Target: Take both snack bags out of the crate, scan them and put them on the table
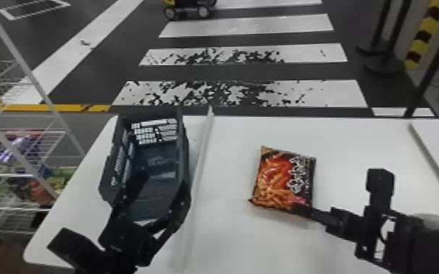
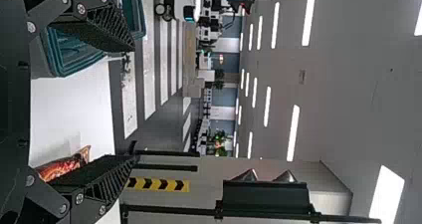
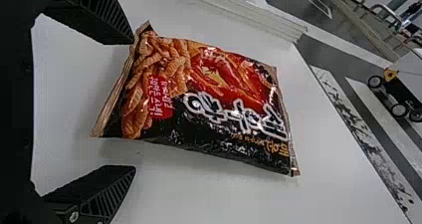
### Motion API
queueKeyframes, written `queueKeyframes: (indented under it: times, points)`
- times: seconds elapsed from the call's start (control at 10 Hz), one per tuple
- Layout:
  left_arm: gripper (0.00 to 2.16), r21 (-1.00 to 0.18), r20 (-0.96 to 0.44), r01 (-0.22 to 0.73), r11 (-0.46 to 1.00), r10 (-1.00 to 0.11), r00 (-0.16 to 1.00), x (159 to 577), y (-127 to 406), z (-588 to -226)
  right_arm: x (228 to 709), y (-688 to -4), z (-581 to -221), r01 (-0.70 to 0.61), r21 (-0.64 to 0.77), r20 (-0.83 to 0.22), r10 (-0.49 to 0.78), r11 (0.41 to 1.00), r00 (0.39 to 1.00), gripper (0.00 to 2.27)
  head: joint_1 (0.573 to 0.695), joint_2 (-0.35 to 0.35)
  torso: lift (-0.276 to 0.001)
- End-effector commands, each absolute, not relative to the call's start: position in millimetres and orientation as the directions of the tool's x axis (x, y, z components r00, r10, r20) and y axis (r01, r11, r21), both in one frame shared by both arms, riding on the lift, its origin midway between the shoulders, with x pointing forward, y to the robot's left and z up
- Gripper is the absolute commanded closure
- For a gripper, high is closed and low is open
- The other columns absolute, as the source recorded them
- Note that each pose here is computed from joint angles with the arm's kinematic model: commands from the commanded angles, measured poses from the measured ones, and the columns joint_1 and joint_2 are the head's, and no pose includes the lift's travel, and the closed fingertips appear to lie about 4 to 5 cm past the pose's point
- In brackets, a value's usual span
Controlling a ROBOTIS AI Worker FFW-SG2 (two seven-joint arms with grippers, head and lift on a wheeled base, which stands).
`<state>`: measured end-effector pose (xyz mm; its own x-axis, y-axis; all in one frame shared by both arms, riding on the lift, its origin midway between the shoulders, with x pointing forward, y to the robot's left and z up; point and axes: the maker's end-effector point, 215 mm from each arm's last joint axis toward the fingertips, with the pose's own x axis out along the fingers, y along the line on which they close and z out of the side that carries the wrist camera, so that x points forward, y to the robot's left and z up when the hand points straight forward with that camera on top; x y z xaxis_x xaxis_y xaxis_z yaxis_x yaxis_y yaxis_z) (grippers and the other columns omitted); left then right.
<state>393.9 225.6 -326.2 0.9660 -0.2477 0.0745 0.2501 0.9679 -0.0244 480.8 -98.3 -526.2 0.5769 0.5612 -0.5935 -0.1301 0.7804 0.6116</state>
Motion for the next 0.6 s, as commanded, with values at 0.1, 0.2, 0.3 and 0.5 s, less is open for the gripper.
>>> queueKeyframes:
  times: [0.1,0.2,0.3,0.5]
  points:
    - [0.25,-0.026,0.069,0.249,0.968,-0.247,0.967,394.1,226.2,-329.3,482.8,-96.6,-529.6,-0.127,0.618,-0.596,0.567,0.776,0.569,0.10,0.695,0.163,-0.093]
    - [0.25,-0.028,0.063,0.248,0.968,-0.246,0.967,394.3,226.6,-332.1,483.4,-95.4,-530.3,-0.127,0.622,-0.594,0.572,0.772,0.565,0.10,0.695,0.165,-0.093]
    - [0.25,-0.028,0.063,0.250,0.968,-0.248,0.967,394.3,226.2,-332.1,484.5,-94.4,-531.6,-0.127,0.626,-0.594,0.577,0.769,0.561,0.10,0.695,0.165,-0.093]
    - [0.25,-0.027,0.063,0.249,0.968,-0.247,0.967,394.3,226.6,-332.1,486.4,-93.7,-533.6,-0.124,0.627,-0.598,0.577,0.769,0.556,0.27,0.695,0.168,-0.093]
